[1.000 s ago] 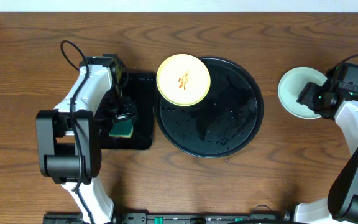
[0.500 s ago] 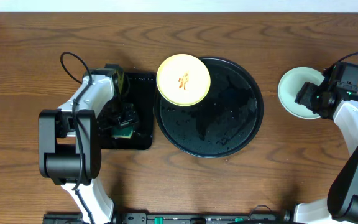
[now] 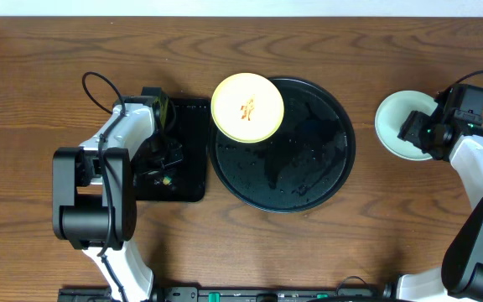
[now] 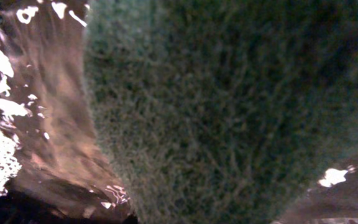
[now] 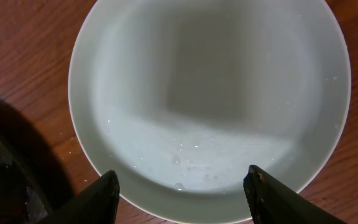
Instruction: Clean dirty plates on tray and stack at the side
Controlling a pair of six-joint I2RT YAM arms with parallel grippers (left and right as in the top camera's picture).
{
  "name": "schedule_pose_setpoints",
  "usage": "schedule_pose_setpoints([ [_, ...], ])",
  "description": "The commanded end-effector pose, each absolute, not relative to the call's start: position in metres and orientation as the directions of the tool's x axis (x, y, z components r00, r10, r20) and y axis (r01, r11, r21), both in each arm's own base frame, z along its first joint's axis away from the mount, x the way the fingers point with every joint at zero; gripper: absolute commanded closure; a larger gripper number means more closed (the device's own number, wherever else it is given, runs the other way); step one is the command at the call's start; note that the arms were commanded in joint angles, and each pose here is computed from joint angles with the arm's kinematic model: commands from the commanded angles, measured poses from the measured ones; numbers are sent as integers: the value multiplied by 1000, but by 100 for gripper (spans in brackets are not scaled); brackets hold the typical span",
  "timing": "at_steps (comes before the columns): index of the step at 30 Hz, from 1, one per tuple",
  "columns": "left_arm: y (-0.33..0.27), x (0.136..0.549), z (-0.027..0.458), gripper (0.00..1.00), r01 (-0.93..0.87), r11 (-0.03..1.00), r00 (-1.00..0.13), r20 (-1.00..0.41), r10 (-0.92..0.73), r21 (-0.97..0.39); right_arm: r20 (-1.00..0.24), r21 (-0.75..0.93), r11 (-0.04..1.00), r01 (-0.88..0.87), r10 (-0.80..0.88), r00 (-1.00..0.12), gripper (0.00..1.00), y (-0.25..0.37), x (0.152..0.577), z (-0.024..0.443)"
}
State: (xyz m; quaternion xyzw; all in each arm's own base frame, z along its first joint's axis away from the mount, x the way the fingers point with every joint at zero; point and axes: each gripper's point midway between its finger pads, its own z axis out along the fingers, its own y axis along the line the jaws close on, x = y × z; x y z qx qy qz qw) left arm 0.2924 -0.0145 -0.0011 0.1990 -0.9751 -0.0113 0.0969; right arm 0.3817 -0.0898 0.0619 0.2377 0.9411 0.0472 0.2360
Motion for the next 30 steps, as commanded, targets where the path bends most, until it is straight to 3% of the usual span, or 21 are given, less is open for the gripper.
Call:
schedule_pose_setpoints([
  [1, -11, 297, 15, 83, -382, 922, -910, 150, -388, 66, -446, 203, 911, 360, 413, -794, 36, -80, 391, 70],
  [2, -11, 300, 20, 65, -379, 924, -914, 136, -383, 59, -454, 200, 918, 342, 396, -798, 36, -76, 393, 72],
  [4, -12, 308, 33, 44, -379, 924, -919, 99, -381, 42, -475, 190, 939, 286, 343, -810, 35, -65, 397, 78],
  [9, -12, 325, 67, 18, -373, 928, -927, -29, -374, -16, -546, 173, 983, 58, 145, -825, 30, -19, 410, 102],
  [18, -5, 357, 88, 17, -334, 942, -918, -217, -333, -34, -590, 261, 934, -242, -45, -806, 28, 71, 414, 130],
  [23, -5, 353, 71, 36, -336, 942, -926, -177, -334, -21, -592, 259, 921, -292, -88, -801, 28, 93, 411, 132],
  [30, -6, 335, 52, 37, -370, 929, -927, -69, -368, 9, -590, 224, 934, -280, -99, -801, 28, 93, 411, 130],
])
